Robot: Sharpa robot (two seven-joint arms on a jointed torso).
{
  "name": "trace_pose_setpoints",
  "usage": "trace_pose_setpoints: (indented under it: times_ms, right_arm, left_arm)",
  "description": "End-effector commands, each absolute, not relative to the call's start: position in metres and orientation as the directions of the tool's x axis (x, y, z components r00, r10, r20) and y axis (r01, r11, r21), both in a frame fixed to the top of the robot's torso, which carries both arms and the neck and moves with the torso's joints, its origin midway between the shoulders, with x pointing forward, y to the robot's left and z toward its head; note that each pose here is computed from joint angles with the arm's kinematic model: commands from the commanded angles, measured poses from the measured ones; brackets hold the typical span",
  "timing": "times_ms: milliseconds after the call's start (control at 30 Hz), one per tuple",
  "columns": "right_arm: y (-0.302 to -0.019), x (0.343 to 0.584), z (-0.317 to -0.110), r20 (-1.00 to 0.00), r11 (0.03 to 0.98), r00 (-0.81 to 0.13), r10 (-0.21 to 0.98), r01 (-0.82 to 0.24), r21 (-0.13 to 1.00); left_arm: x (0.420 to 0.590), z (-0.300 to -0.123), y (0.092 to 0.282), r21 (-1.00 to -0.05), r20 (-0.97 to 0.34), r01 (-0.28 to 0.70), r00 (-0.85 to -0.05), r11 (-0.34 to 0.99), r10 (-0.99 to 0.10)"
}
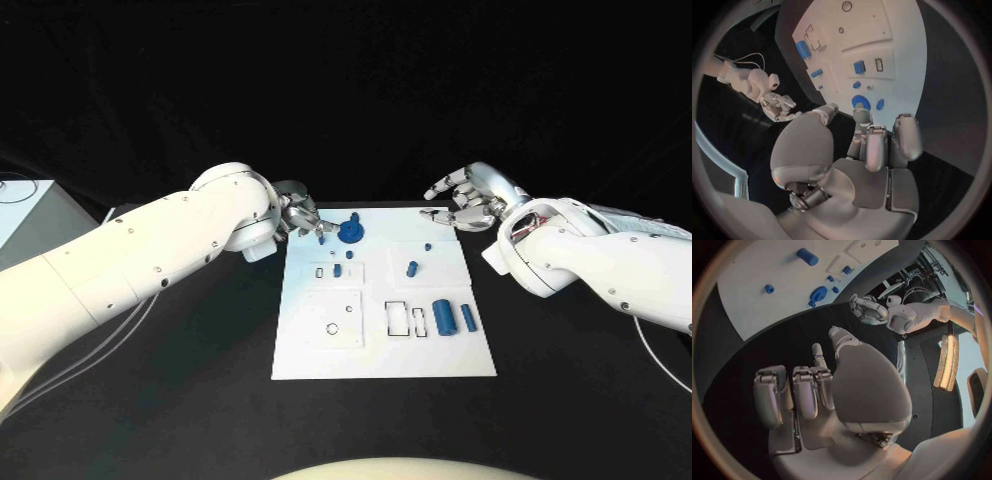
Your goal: Assemble the parts on the task board
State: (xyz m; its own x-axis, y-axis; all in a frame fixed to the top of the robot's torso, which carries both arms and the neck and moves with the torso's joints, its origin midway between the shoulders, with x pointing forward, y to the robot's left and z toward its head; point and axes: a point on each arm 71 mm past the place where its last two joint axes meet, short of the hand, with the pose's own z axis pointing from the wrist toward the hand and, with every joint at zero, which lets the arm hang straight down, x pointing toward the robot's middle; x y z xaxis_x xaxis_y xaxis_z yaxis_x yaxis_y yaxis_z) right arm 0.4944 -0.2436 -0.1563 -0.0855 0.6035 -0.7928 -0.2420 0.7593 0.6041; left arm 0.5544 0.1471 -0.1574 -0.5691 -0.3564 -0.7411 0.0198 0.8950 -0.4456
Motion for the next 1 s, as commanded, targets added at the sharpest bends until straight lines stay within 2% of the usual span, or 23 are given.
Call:
trace_pose_setpoints:
  times_ms: [33,400,1000]
  right_arm:
    - [-0.244,0.494,-0.155,-0.796,0.76,-0.076,0.6,-0.257,0.597]
    - [-0.242,0.495,-0.154,-0.793,0.756,-0.073,0.605,-0.261,0.601]
    - [-0.238,0.495,-0.147,-0.79,0.749,-0.069,0.61,-0.275,0.603]
  left_arm:
    - [0.561,-0.156,0.151,-0.504,-0.715,-0.014,-0.554,0.863,-0.426]
    - [0.582,-0.165,0.158,-0.475,-0.74,-0.07,-0.507,0.877,-0.442]
    - [0.594,-0.188,0.16,-0.393,-0.735,-0.12,-0.555,0.912,-0.39]
